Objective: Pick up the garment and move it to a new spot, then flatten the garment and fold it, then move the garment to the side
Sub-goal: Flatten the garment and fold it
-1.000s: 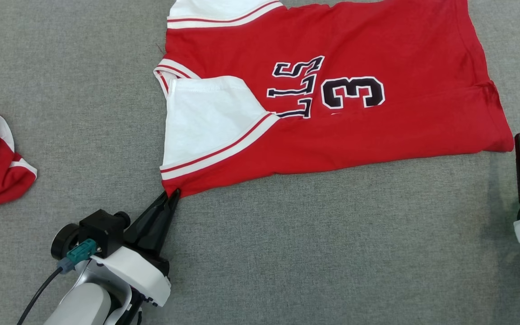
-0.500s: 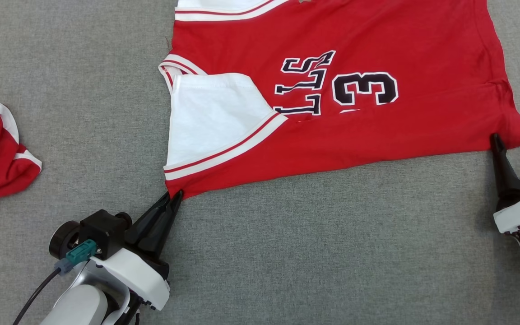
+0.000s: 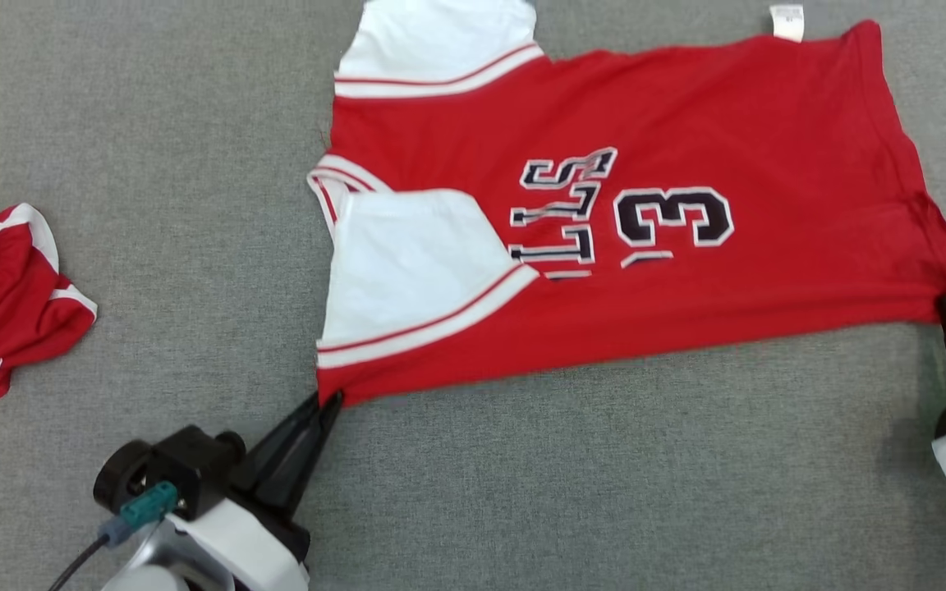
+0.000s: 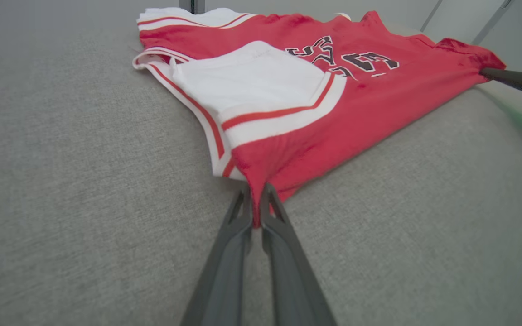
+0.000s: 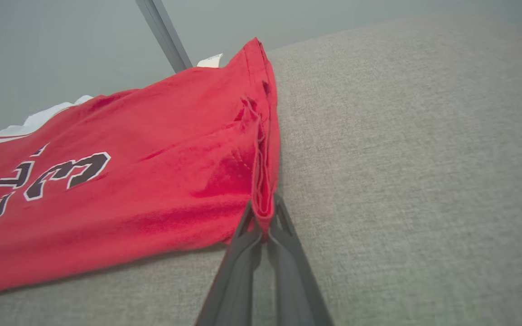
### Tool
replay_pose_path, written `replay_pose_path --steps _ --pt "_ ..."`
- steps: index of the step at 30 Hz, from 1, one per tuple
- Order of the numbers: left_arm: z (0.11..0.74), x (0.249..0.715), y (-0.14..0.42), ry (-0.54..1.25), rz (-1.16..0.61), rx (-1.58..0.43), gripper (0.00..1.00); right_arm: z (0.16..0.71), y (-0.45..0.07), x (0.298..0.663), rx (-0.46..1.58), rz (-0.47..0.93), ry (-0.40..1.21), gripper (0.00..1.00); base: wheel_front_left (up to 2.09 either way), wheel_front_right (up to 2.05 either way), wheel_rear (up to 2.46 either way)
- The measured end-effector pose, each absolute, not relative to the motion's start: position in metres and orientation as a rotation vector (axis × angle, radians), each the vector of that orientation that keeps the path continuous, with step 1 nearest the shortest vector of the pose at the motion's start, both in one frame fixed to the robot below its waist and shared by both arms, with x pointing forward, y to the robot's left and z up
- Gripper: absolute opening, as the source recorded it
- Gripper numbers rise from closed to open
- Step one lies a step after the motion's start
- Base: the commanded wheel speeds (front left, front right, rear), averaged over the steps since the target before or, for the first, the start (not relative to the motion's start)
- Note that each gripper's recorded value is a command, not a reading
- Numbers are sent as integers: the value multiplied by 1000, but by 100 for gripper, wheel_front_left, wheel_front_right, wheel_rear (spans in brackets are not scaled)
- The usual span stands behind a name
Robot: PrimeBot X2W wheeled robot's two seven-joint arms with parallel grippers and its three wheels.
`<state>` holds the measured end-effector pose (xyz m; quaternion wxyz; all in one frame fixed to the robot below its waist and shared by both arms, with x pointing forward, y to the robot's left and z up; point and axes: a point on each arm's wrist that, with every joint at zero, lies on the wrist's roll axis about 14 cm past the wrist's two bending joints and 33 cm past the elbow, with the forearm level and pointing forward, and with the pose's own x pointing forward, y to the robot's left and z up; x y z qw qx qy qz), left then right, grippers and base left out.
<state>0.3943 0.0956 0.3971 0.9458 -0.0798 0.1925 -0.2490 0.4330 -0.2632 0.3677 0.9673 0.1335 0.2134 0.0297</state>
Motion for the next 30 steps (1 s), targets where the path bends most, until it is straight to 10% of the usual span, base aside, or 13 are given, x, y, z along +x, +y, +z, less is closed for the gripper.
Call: replay_pose_path --steps 19,20,21,22,30 --pt "385 309 94 568 -499 -171 0 359 -290 325 315 -41 534 0 0 0 0" --pt "384 310 96 563 -491 -157 14 359 -289 325 318 -41 534 33 0 0 0" --pt "381 310 99 564 -480 -148 53 359 -288 325 323 -41 533 100 0 0 0" --pt "379 312 102 555 -453 -161 100 362 -291 326 332 -55 520 100 0 0 0" --pt "381 310 113 531 -382 -250 100 381 -328 320 228 -118 468 100 0 0 0"
